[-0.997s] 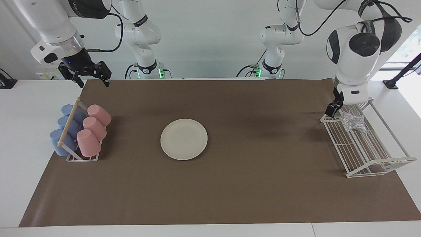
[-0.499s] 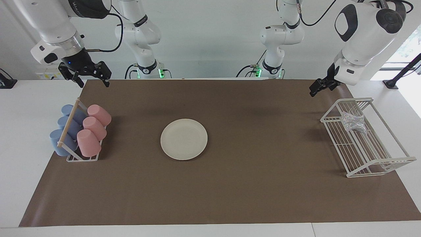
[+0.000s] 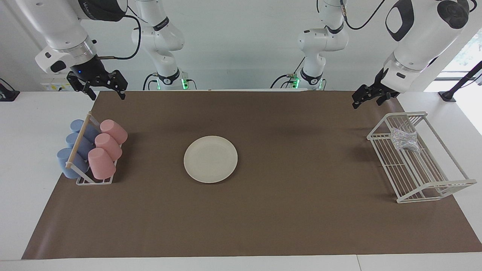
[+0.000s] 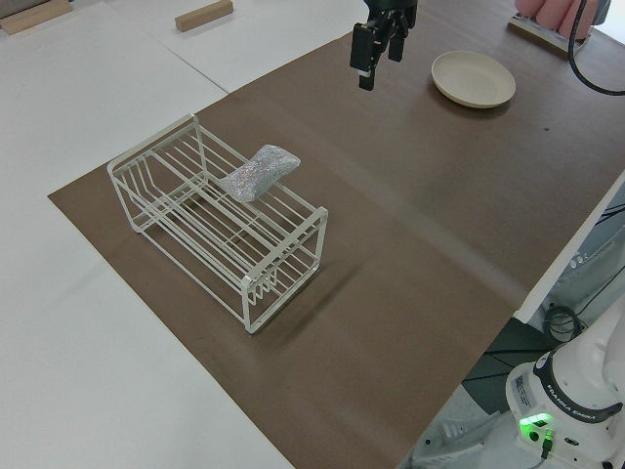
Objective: Wipe plate with sponge
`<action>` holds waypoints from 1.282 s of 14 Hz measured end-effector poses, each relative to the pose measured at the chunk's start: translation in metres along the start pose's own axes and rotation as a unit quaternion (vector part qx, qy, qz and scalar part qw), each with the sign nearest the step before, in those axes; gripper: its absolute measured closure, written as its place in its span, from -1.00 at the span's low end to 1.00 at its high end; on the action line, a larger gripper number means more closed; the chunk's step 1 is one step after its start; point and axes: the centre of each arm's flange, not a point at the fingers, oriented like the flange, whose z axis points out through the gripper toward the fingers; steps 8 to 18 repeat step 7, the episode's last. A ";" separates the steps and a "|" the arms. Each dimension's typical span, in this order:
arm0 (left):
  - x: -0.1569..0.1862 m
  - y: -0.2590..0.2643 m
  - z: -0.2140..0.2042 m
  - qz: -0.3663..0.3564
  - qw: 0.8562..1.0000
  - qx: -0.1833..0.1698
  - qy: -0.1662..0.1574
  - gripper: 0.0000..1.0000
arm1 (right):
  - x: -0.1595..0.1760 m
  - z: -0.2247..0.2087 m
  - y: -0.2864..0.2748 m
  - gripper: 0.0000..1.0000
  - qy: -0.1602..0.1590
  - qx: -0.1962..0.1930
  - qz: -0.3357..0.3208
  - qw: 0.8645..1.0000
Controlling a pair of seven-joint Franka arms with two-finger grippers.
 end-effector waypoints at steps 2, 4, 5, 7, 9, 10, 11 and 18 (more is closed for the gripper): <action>0.000 0.003 0.000 0.007 1.000 0.001 0.000 -1.00 | 0.000 0.000 -0.004 -1.00 0.000 0.000 -0.003 1.000; 0.001 0.002 0.000 0.005 1.000 0.001 0.000 -1.00 | 0.000 0.001 -0.008 -1.00 -0.004 0.000 -0.007 1.000; 0.001 0.001 0.000 0.005 1.000 0.001 0.000 -1.00 | -0.001 0.001 -0.008 -1.00 -0.006 0.000 -0.008 1.000; 0.001 -0.001 0.000 0.003 1.000 0.001 0.001 -1.00 | -0.001 0.001 -0.009 -1.00 -0.006 0.000 -0.008 1.000; 0.001 -0.001 0.000 0.003 1.000 0.001 0.001 -1.00 | -0.001 0.001 -0.009 -1.00 -0.006 0.000 -0.008 1.000; 0.001 -0.001 0.000 0.003 1.000 0.001 0.001 -1.00 | -0.001 0.001 -0.009 -1.00 -0.006 0.000 -0.008 1.000; 0.001 -0.001 0.000 0.003 1.000 0.001 0.001 -1.00 | -0.001 0.001 -0.009 -1.00 -0.006 0.000 -0.008 1.000; 0.001 -0.001 0.000 0.003 1.000 0.001 0.001 -1.00 | -0.001 0.001 -0.009 -1.00 -0.006 0.000 -0.008 1.000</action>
